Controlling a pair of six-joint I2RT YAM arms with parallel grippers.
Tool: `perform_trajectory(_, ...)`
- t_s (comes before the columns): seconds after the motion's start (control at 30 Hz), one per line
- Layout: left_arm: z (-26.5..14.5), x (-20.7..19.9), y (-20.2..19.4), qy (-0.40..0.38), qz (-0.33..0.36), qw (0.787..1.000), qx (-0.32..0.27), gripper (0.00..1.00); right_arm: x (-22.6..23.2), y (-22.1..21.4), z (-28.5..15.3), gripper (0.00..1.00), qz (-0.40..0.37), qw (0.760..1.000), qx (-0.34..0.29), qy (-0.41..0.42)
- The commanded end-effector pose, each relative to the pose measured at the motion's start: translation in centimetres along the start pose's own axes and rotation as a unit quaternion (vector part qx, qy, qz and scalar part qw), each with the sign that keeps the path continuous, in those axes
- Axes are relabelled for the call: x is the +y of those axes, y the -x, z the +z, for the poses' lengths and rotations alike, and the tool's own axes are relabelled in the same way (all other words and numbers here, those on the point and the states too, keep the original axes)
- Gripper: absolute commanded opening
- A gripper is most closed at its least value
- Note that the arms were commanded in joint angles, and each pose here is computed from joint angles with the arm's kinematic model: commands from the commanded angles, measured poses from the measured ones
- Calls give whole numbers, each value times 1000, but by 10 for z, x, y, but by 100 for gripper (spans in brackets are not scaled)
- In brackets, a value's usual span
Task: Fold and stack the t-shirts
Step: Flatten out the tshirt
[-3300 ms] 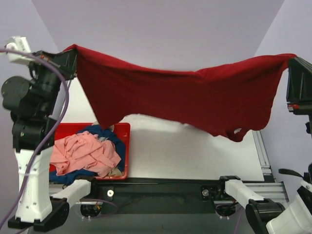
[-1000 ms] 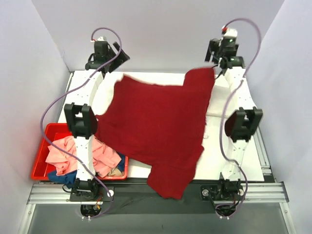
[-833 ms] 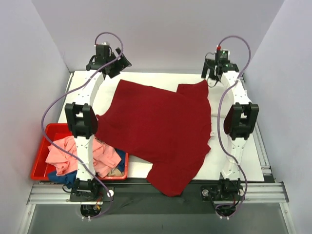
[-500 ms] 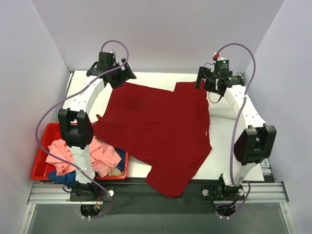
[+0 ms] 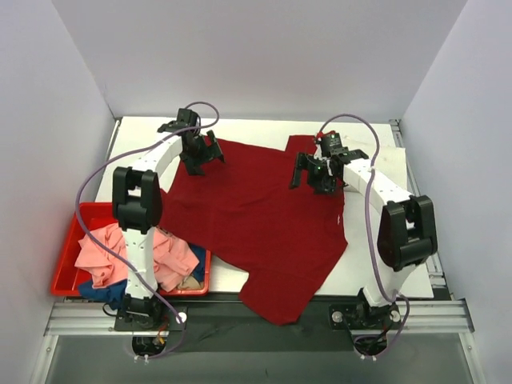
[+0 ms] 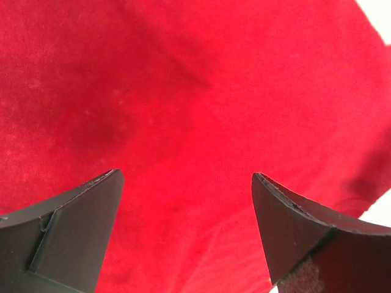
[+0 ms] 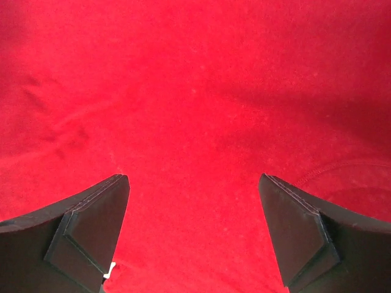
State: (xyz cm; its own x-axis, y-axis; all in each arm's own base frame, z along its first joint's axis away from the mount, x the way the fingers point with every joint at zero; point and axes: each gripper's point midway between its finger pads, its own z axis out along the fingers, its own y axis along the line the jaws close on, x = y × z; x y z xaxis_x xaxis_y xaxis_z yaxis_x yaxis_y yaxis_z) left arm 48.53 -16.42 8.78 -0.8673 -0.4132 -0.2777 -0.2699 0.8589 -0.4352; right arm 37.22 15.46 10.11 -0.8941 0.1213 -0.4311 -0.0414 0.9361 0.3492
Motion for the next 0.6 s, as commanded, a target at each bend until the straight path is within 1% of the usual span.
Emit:
perform_trajectory(0.0,5,5,-3,3,5,1000,13,97,3,-6,14,91,19,1000,11,5)
perform_trajectory(0.13,24,19,-15,18,0,999,39,97,-4,-19,39,90,37,998,47,-1)
perform_trajectory(0.2,28,22,-15,21,0,999,42,97,-7,-22,45,90,41,998,56,-4)
perform_trajectory(0.27,37,28,-18,26,-4,998,51,97,-16,-29,55,90,47,996,73,-23)
perform_trajectory(0.3,40,29,-18,26,-5,998,53,97,-24,-28,58,90,49,995,71,-43)
perform_trajectory(0.4,48,32,-20,29,-5,998,60,97,-35,-27,64,90,54,993,79,-66)
perform_trajectory(0.53,63,38,-21,35,-9,997,73,97,-48,-18,71,90,83,990,84,-79)
perform_trajectory(0.57,63,33,-14,30,-7,997,67,97,-54,-17,71,90,96,988,87,-85)
